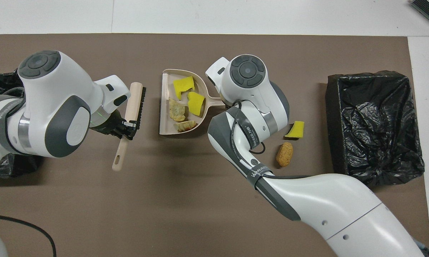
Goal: Sweep and dump trash in bin
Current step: 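Carry the dustpan to the bin with the right gripper and tip it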
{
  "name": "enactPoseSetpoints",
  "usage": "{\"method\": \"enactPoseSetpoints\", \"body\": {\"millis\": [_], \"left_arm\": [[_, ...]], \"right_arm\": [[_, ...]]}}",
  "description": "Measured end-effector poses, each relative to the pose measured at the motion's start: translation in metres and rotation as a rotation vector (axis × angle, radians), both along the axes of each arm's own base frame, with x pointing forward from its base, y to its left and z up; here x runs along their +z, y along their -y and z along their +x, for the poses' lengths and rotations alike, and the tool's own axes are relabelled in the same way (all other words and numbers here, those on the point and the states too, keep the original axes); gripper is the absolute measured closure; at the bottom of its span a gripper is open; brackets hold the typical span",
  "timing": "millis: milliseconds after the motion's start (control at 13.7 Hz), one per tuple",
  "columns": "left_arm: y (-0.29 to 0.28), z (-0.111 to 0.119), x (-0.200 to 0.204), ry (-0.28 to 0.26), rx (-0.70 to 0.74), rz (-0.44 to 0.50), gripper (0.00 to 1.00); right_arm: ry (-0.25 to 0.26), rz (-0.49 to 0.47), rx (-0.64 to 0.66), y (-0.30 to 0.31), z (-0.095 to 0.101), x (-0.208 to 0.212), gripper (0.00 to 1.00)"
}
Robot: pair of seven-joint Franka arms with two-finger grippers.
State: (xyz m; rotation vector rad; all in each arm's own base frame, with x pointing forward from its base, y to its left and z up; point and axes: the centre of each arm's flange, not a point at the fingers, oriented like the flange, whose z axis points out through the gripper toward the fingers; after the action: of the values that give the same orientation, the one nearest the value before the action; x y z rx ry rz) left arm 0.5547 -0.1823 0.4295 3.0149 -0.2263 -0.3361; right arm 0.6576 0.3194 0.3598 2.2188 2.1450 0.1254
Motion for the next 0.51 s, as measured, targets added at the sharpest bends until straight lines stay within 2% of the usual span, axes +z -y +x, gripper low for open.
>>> {"method": "enactPoseSetpoints", "body": {"millis": [219,437,510], "left_arm": [[0.019,-0.05,0.004,-0.031,0.014,0.029,0.75],[0.062,-0.114,0.004,-0.052,0.034,0.074,0.75],[0.084,-0.138,0.0,-0.045,0.036,0.088,0.75]], "right_arm": [[-0.014,0.003,0.065,0.059,-0.001,0.023,0.69],[-0.051,-0.032,0.127,0.142,-0.015,0.059,0.69],[-0.067,-0.041,0.139,0.169,-0.02,0.073,0.69]]}}
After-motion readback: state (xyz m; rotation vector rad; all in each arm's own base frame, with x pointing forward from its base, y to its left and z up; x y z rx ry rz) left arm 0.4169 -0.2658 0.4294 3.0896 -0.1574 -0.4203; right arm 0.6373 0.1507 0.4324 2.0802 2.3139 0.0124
